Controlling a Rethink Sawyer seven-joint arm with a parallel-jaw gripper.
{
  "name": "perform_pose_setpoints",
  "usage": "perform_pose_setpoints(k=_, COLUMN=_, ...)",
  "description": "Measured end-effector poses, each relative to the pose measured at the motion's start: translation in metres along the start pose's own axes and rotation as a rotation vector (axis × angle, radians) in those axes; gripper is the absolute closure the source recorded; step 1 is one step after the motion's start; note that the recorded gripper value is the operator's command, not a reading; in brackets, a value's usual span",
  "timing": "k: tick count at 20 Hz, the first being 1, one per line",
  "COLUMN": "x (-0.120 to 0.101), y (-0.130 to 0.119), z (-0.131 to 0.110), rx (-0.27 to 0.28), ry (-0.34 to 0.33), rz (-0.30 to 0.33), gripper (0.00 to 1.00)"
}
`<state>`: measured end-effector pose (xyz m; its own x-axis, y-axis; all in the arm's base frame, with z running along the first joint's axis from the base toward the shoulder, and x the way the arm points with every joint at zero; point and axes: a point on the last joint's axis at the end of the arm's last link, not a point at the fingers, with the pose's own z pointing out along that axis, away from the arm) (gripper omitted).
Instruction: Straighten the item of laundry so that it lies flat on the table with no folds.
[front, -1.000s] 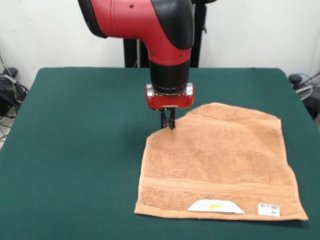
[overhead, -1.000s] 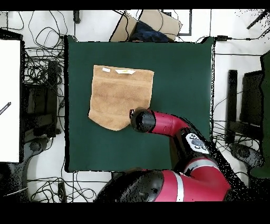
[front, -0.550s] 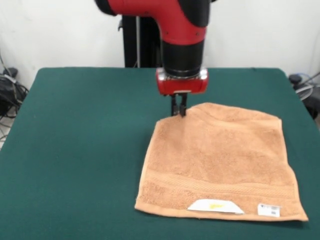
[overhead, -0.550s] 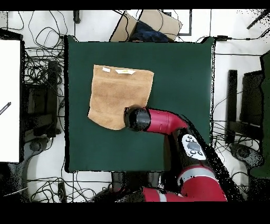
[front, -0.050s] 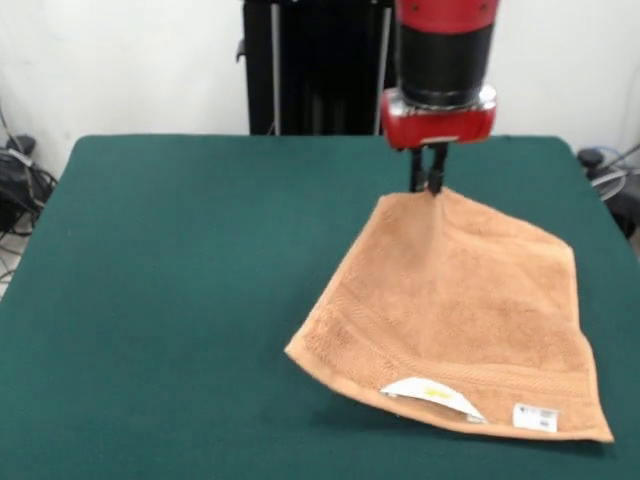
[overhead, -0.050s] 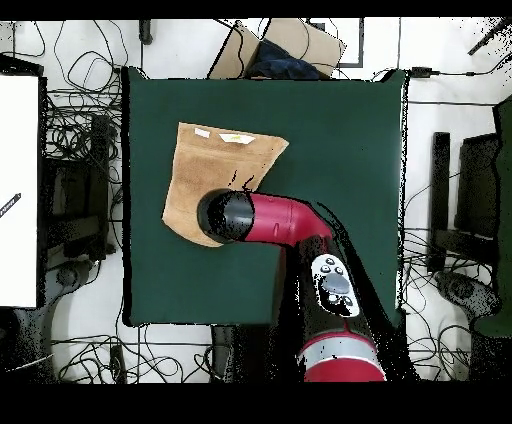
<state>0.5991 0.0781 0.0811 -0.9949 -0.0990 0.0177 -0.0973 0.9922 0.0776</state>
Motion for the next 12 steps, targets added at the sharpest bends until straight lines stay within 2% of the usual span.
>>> perform_pose_setpoints(k=5, x=-0.009, y=0.006, z=-0.014, rx=-0.007, ry=-0.02, rz=0.013, gripper=1.0)
perform_pose_setpoints(k=6, x=-0.013, y=0.005, z=-0.02, rx=-0.005, ry=-0.033, rz=0.015, gripper=0.0)
perform_pose_setpoints(k=12, x=-0.017, y=0.004, z=-0.023, rx=-0.002, ry=-0.042, rz=0.014, gripper=0.0)
